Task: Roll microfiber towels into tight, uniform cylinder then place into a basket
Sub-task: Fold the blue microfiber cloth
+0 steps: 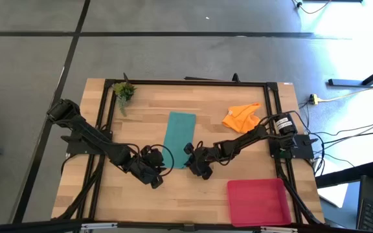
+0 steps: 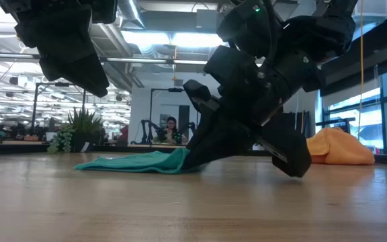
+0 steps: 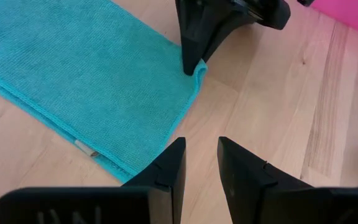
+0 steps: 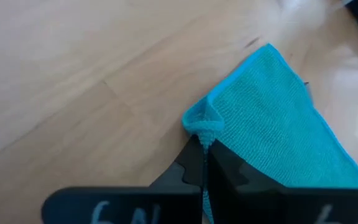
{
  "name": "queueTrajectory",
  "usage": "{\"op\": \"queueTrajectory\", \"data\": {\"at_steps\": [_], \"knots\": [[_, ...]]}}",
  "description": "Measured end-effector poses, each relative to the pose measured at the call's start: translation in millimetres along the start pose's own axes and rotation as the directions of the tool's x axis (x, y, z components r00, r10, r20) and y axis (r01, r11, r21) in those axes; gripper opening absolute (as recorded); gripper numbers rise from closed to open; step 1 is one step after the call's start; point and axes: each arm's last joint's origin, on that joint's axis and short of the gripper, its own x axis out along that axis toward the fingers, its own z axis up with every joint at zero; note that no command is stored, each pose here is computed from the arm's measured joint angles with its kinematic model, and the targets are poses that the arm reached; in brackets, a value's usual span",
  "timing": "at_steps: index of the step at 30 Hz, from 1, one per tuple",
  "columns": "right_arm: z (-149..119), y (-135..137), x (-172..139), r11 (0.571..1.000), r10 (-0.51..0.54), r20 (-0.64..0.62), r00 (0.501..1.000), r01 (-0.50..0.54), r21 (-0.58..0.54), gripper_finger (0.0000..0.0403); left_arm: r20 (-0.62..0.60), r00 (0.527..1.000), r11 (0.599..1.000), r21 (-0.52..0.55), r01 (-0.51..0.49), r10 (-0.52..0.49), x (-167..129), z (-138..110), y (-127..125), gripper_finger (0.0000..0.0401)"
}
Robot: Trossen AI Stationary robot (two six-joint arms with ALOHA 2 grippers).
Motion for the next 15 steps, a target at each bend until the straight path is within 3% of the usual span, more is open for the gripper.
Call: {"op": "queueTrajectory", "data": {"at_steps": [15], "knots": [[7.9, -5.3, -9.8, 0.999, 0.028, 0.044, 0.999, -0.029, 0.033, 0.0004, -0.004, 1.0, 1.0, 0.003, -0.005, 0.005, 0.0, -0.4, 0.5, 0.0085]]}}
